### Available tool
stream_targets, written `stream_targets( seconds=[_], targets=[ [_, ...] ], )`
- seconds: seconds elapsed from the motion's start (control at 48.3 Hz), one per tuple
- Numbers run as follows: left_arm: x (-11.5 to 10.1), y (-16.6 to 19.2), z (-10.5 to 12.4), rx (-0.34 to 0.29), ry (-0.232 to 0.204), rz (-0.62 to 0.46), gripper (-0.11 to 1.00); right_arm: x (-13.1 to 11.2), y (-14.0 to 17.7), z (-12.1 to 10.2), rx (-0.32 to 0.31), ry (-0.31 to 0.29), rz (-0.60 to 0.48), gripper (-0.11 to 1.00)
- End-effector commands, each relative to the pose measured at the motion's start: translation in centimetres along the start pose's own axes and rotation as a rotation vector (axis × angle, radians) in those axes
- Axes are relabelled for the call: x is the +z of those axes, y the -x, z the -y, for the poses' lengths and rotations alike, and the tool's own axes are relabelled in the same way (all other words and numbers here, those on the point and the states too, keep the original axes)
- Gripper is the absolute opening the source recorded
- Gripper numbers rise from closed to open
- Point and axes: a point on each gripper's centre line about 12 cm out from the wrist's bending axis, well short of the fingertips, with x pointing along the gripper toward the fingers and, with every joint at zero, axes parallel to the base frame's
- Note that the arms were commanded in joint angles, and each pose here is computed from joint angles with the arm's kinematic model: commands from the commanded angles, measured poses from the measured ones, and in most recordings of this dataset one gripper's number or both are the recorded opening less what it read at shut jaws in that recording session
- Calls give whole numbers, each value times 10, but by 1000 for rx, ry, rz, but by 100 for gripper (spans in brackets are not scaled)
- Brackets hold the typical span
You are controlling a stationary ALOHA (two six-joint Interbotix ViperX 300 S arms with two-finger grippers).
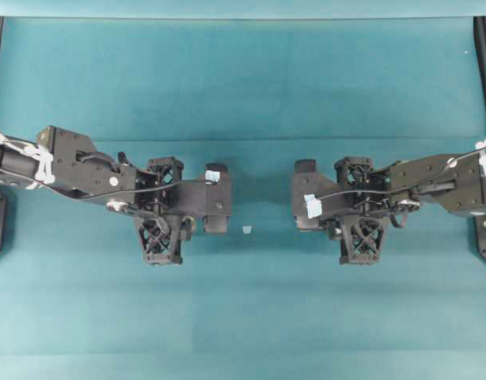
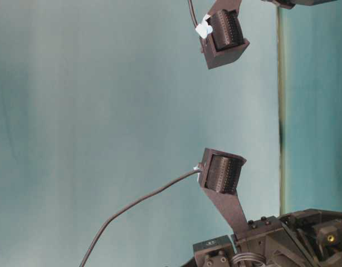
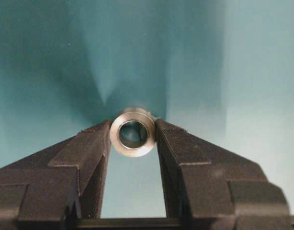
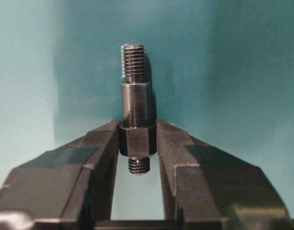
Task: Insert the washer onto the shaft with both hands.
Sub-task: 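Close left gripper on the washer and right gripper on the shaft, then lift both parts and rotate them to face each other mid-air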
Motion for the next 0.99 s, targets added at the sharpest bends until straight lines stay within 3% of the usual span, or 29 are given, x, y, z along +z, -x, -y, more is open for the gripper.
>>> stream_targets(
  seconds=[0.0, 0.559, 0.973],
  targets=[
    [2, 2, 1, 1, -8, 8, 36, -2, -1, 5, -6, -9, -8, 1],
    [3, 5, 0, 2, -2, 15, 36, -2, -1, 5, -6, -7, -6, 0],
    [11, 40, -2, 5, 4, 164, 36, 3, 24, 5, -10, -29, 124, 0]
  ],
)
